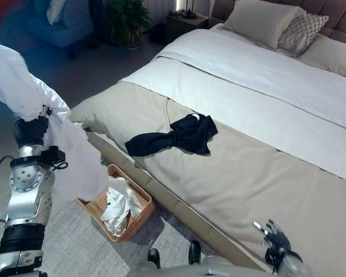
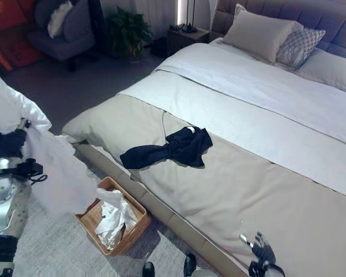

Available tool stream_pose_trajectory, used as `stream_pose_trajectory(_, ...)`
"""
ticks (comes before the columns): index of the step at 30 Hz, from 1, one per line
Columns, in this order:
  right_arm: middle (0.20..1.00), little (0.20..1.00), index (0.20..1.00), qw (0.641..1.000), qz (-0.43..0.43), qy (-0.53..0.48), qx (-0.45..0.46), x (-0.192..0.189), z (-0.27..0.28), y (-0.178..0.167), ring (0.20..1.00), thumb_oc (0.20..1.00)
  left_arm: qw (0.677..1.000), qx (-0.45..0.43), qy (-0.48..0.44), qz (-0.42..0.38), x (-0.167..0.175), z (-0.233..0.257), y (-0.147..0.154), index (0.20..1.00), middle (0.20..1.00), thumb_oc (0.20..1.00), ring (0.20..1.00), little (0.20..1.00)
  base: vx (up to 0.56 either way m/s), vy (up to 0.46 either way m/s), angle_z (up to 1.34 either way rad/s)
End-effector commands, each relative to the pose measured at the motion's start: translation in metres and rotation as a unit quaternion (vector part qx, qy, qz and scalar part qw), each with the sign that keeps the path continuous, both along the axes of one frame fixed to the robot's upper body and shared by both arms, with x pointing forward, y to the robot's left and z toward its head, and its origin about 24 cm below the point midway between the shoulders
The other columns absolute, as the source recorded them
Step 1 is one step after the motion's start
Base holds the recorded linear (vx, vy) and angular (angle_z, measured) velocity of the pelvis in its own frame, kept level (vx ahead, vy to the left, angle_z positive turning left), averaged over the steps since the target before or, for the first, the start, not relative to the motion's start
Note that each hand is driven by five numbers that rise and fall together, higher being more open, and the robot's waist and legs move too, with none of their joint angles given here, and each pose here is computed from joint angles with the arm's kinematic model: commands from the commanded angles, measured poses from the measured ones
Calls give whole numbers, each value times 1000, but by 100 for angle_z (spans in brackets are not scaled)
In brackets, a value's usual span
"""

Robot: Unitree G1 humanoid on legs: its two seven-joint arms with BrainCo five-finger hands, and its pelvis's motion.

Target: Pick up clothes into the bucket

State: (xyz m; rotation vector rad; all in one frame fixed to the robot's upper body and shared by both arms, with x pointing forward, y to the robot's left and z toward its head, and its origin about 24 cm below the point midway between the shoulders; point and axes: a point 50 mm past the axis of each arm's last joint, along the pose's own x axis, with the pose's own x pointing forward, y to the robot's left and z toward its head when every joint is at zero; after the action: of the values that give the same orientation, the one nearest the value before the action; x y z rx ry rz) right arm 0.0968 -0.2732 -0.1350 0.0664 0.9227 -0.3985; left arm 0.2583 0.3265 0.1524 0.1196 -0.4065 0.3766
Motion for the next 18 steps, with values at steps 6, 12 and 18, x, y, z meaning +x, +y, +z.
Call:
stream_pose_trajectory(6, 1000, 1000, 1000, 997, 48, 18, -57, 8, 5, -14, 1000, 1000, 994, 34, -88, 55, 2, 34, 12, 200, 200, 200, 200, 200, -59, 30, 2)
stream_pose_trajectory(12, 1000, 1000, 1000, 997, 50, -13, -51, 24, 8, -9, 1000, 1000, 993, 32, -88, 71, 11, 37, 15, 200, 200, 200, 200, 200, -77, 39, 3)
stream_pose_trajectory(18, 1000, 1000, 1000, 995, 49, -77, -51, 54, 22, -4, 1000, 1000, 990, 37, -91, 98, 18, 44, 18, 200, 200, 200, 200, 200, -81, 15, -5)
